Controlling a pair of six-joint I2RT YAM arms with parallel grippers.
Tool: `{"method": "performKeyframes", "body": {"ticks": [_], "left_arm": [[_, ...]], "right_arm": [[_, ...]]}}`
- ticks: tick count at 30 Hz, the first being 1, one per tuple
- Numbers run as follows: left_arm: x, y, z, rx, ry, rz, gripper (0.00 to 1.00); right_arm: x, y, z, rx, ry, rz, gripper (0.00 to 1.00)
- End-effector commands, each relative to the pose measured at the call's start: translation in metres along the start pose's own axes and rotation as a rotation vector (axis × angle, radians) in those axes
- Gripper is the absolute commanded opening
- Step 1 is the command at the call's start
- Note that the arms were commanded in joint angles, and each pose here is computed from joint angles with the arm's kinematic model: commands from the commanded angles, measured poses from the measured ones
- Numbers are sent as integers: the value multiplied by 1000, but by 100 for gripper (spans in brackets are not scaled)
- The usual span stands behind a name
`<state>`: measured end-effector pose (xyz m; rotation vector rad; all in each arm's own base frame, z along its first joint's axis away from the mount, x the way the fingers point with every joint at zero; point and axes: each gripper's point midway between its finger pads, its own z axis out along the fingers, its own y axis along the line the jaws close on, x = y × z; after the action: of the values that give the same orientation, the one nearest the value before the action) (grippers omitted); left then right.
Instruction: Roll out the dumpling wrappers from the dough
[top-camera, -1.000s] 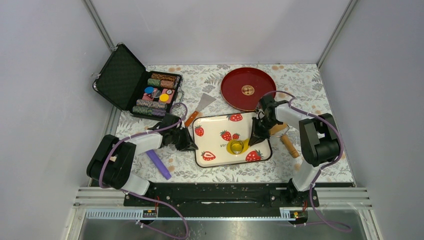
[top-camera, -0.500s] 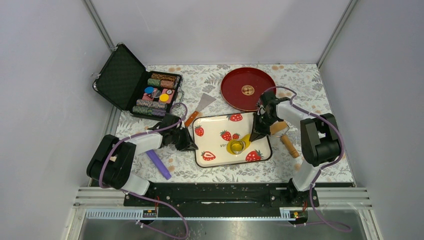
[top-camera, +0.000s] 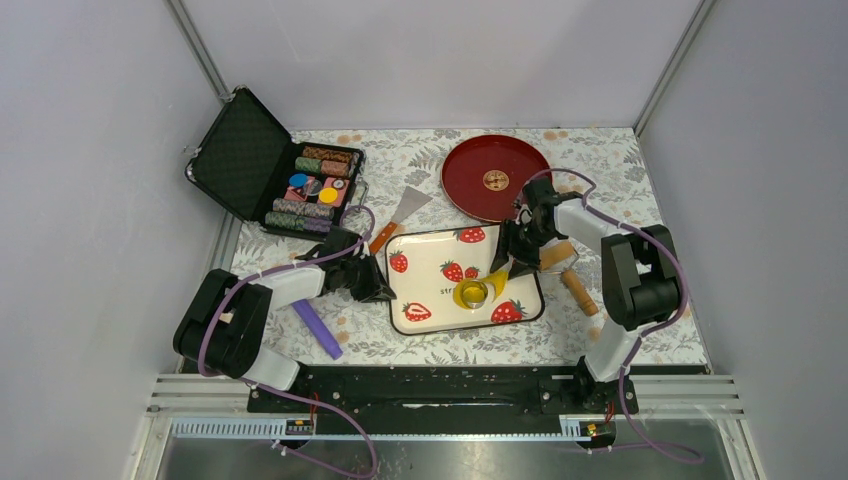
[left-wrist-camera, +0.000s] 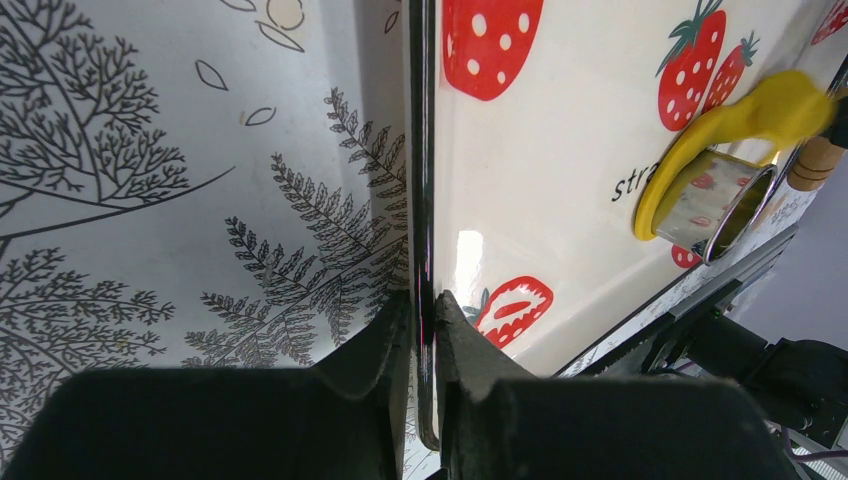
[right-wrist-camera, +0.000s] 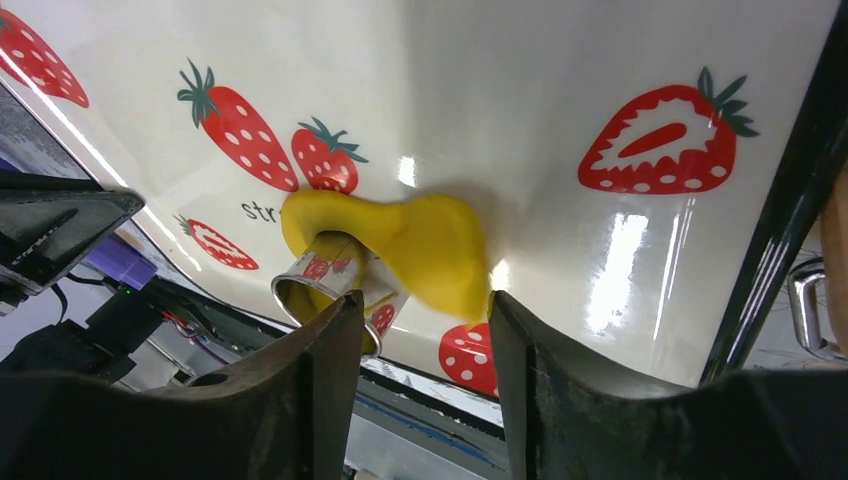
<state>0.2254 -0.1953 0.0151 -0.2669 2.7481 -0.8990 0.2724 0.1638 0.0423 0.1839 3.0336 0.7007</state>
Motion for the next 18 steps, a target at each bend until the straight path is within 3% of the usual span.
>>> {"method": "performKeyframes", "body": {"ticks": [1,11,18], "left_arm": [[29,55,5,-208,73,-15,0],[30,56,6,-209,75,-13,0],[30,56,6,-208,75,-14,0]], "right_arm": [[3,2,9,-66,16,42,58],[3,-4,30,-77,41,113,59],[-9,7,38,-118,47,145,47]]}}
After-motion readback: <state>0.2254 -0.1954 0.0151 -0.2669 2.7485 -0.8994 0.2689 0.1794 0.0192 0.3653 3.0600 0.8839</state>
